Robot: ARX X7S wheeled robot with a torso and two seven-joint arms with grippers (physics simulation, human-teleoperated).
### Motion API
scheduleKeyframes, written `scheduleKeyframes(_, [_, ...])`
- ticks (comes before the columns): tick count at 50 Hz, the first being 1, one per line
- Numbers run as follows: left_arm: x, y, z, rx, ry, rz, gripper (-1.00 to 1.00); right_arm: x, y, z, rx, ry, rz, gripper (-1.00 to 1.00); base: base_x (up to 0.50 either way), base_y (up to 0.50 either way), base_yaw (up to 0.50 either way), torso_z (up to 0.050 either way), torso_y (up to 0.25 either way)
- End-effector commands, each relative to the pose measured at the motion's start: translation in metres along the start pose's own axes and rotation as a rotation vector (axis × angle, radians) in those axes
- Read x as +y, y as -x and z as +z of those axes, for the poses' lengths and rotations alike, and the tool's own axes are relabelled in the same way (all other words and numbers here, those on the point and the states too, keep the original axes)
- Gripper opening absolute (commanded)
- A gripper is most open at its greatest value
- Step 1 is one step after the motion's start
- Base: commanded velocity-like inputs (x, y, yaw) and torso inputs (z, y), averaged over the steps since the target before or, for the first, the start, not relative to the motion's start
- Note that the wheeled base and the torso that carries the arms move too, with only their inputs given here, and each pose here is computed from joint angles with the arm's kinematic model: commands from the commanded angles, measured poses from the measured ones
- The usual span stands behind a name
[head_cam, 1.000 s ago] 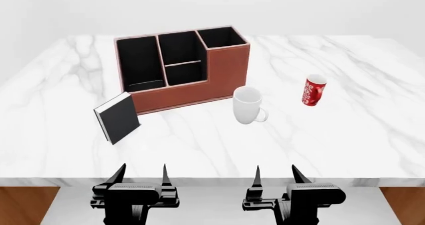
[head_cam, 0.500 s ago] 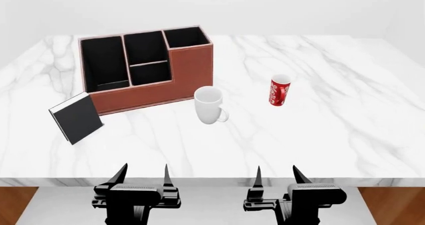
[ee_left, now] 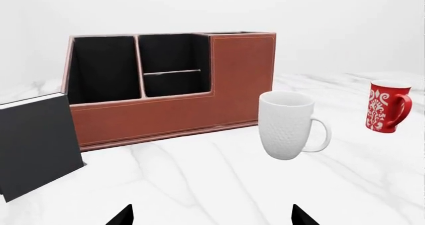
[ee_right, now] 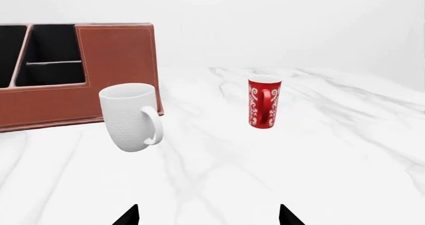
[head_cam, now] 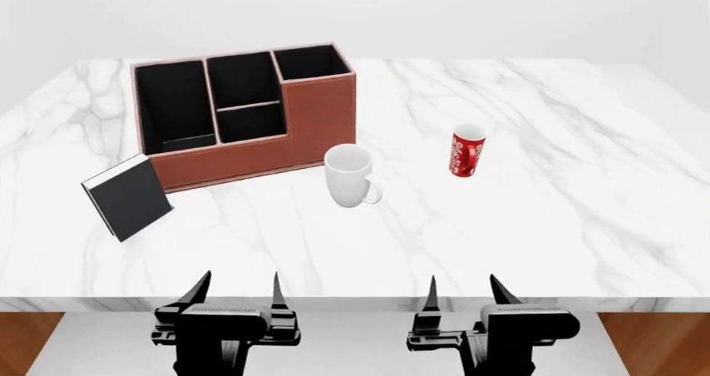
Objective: Pick up the red mug and place it to the right of the caddy.
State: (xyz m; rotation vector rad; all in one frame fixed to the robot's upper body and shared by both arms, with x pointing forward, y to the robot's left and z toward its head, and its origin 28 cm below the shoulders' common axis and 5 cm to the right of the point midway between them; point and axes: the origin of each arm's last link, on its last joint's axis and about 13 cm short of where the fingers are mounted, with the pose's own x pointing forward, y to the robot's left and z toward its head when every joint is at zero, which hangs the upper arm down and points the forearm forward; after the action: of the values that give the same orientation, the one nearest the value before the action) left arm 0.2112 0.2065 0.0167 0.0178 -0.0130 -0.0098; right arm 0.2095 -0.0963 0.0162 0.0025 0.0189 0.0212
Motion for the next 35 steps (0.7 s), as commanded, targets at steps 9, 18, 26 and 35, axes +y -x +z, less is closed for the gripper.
scheduleKeyframes(9, [0.000, -0.010, 0.117, -0.062, -0.113, -0.078, 1.00, -0.015, -0.011, 0.118, -0.076, 0.054, -0.010, 1.00, 0.00, 0.00, 0.00, 0.000, 0.000])
scheduleKeyframes(18, [0.002, -0.013, 0.132, -0.087, -0.056, -0.066, 1.00, -0.014, -0.010, 0.124, -0.108, 0.079, -0.025, 1.00, 0.00, 0.00, 0.00, 0.000, 0.000])
scheduleKeyframes(26, [0.003, -0.014, 0.132, -0.099, -0.041, -0.058, 1.00, -0.013, -0.014, 0.119, -0.091, 0.083, -0.014, 1.00, -0.01, -0.10, 0.00, 0.000, 0.000])
scheduleKeyframes(35, [0.004, -0.015, 0.132, -0.097, -0.038, -0.060, 1.00, -0.018, -0.020, 0.126, -0.088, 0.051, -0.047, 1.00, -0.04, -0.17, 0.00, 0.000, 0.000])
